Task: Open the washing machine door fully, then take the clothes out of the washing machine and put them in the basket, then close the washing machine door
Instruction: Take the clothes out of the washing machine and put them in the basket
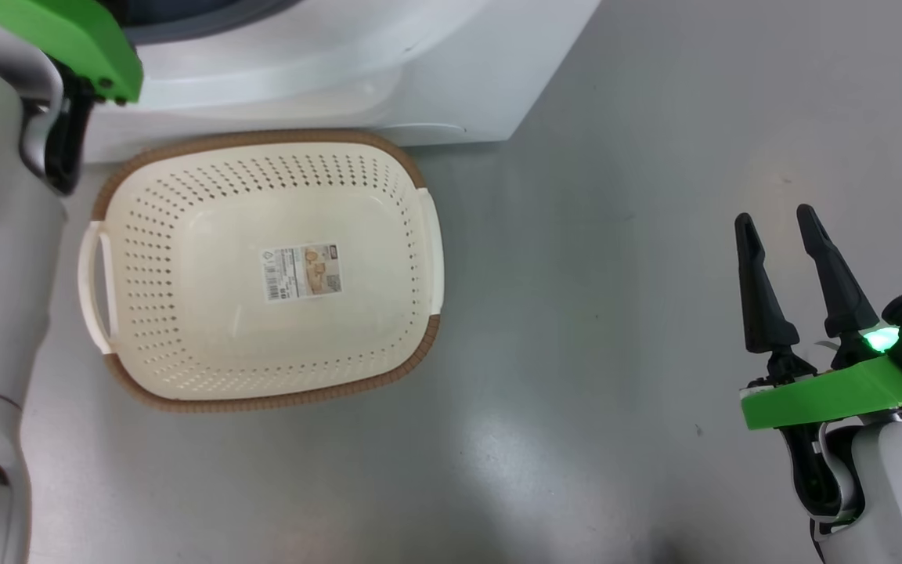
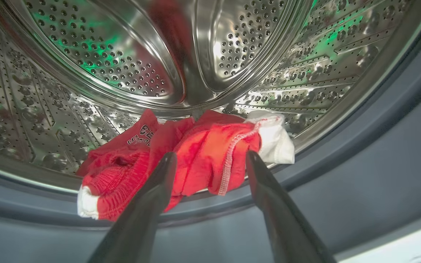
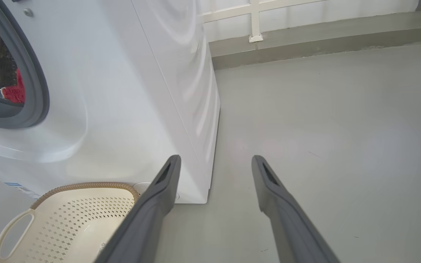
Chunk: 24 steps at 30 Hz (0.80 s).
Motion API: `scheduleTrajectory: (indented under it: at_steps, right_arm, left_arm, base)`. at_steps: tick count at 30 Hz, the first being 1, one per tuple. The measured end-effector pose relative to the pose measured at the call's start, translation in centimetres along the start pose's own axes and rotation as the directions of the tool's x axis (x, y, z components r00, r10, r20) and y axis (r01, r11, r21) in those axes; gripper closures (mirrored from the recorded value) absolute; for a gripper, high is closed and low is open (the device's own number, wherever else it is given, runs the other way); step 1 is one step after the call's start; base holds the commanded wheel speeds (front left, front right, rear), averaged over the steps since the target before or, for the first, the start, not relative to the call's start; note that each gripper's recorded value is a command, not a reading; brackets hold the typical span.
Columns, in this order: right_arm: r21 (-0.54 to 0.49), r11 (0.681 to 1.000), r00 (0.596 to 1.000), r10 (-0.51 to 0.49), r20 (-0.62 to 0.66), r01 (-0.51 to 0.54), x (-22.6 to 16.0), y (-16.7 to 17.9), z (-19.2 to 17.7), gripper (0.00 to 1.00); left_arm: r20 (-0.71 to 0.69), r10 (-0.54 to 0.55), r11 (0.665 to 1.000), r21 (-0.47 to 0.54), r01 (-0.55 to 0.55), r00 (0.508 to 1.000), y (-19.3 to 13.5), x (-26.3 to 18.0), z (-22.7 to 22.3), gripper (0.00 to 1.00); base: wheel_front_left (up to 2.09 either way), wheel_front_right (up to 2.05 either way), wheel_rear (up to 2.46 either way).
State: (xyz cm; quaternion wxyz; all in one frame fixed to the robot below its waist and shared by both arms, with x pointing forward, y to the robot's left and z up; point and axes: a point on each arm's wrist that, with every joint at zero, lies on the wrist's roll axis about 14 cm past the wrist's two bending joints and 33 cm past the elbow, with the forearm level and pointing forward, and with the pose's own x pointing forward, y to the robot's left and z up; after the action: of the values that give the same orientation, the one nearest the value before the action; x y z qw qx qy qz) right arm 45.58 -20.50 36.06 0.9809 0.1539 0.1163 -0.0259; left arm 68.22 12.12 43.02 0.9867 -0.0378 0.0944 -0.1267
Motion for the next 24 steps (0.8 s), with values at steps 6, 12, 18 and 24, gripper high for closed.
scheduleTrajectory:
  at_steps: [6,12,18,24]
  right_arm:
    - [-0.005,1.000,1.000,-0.019,-0.012,0.019,0.2,-0.7,-0.5,0.00]
    - [-0.009,0.999,0.999,-0.033,-0.023,0.032,0.1,-1.2,-1.0,0.00]
    - [-0.014,0.999,0.999,-0.038,-0.009,0.038,0.3,-1.4,-0.4,0.00]
    - [-0.015,0.999,0.999,-0.040,-0.007,0.040,0.3,-1.5,-0.4,0.00]
  left_arm:
    - [-0.022,-0.025,0.999,0.026,0.026,0.999,-0.7,1.5,-1.0,0.00]
    - [-0.035,-0.024,0.999,0.031,0.025,0.999,-0.5,2.4,-1.6,0.00]
    - [-0.042,-0.019,0.999,0.026,0.020,0.999,-0.4,2.9,-1.9,0.24]
    - [-0.042,-0.016,1.000,0.018,0.017,0.999,-0.3,2.9,-2.0,1.00]
  base:
    - [0.00,0.00,0.00]
    - [0.00,0.00,0.00]
    - [0.00,0.00,0.00]
    - [0.00,0.00,0.00]
